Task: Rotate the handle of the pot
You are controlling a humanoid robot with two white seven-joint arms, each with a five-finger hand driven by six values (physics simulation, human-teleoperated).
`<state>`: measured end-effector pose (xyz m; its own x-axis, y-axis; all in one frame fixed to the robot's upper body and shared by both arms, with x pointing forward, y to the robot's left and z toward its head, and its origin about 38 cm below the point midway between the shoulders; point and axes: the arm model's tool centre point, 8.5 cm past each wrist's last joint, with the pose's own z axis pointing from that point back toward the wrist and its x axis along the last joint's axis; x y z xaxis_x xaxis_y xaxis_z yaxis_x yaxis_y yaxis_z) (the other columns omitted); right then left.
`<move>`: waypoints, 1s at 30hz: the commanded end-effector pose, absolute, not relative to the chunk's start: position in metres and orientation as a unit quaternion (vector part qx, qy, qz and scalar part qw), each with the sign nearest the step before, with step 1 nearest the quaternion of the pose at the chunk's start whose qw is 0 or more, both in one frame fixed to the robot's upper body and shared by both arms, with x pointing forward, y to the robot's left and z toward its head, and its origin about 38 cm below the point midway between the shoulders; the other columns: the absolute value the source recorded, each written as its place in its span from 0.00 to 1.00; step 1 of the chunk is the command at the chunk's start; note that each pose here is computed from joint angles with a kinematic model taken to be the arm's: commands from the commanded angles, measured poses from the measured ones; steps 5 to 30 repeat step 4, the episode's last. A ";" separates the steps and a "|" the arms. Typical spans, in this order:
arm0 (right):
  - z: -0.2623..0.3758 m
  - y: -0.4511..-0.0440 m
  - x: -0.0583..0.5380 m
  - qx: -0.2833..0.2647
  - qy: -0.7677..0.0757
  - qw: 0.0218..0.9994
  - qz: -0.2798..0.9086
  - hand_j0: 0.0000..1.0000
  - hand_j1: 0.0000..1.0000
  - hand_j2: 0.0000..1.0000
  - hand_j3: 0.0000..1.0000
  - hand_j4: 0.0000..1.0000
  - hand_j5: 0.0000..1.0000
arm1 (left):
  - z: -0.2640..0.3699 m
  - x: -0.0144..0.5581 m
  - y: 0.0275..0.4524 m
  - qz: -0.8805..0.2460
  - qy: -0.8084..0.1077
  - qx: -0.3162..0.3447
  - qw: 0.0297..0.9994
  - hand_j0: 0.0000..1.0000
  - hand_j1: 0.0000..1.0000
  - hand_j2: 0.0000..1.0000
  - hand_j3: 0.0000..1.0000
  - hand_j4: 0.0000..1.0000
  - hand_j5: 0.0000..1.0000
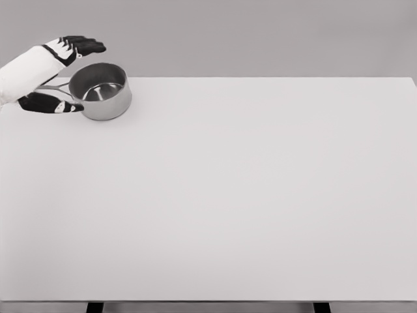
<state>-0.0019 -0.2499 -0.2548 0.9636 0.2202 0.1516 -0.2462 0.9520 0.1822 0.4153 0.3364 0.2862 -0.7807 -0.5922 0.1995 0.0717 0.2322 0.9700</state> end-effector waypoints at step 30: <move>-0.255 -0.250 -0.002 0.100 -0.065 0.986 0.118 1.00 1.00 1.00 1.00 1.00 1.00 | 0.260 0.372 0.268 -0.660 -0.715 0.091 0.211 1.00 1.00 1.00 1.00 1.00 1.00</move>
